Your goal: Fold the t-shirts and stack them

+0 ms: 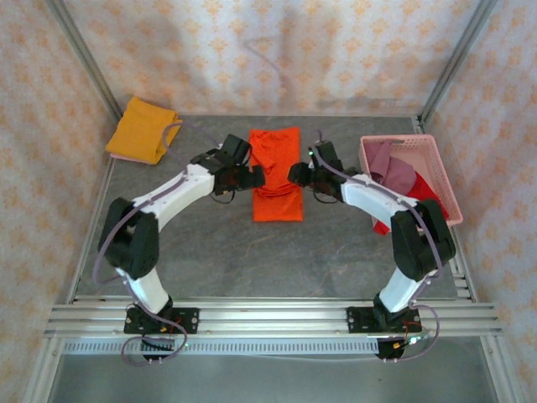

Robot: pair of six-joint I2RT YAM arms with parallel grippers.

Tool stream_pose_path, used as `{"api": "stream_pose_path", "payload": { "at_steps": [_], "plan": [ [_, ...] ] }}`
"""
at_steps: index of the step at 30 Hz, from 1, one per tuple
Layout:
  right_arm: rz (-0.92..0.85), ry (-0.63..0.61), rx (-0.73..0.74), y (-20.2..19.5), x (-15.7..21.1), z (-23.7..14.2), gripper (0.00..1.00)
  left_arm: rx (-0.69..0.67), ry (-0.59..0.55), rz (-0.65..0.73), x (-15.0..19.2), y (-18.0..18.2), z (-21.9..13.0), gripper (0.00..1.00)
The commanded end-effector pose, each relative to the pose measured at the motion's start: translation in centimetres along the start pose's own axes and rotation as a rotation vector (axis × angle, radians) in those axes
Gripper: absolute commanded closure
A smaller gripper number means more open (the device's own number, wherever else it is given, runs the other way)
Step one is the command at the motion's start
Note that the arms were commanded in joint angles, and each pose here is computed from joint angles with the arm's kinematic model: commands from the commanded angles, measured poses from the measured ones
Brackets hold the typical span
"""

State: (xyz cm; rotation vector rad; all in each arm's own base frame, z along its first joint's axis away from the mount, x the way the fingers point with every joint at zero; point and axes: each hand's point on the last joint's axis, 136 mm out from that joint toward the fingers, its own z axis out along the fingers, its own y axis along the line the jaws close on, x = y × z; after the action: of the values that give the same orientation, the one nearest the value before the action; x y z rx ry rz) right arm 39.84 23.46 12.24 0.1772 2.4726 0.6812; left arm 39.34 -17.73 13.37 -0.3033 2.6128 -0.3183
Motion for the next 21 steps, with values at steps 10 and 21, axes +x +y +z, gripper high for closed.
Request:
{"api": "stream_pose_path", "payload": {
  "at_steps": [10,21],
  "plan": [
    [0.025,0.138,-0.034,2.5,4.2,6.9,0.75,-0.068,-0.039,0.003,2.8,5.0,-2.6,0.0],
    [-0.008,0.095,0.043,1.4,-0.3,10.0,0.75,-0.027,-0.027,-0.005,2.9,4.2,-2.1,0.0]
  ]
}}
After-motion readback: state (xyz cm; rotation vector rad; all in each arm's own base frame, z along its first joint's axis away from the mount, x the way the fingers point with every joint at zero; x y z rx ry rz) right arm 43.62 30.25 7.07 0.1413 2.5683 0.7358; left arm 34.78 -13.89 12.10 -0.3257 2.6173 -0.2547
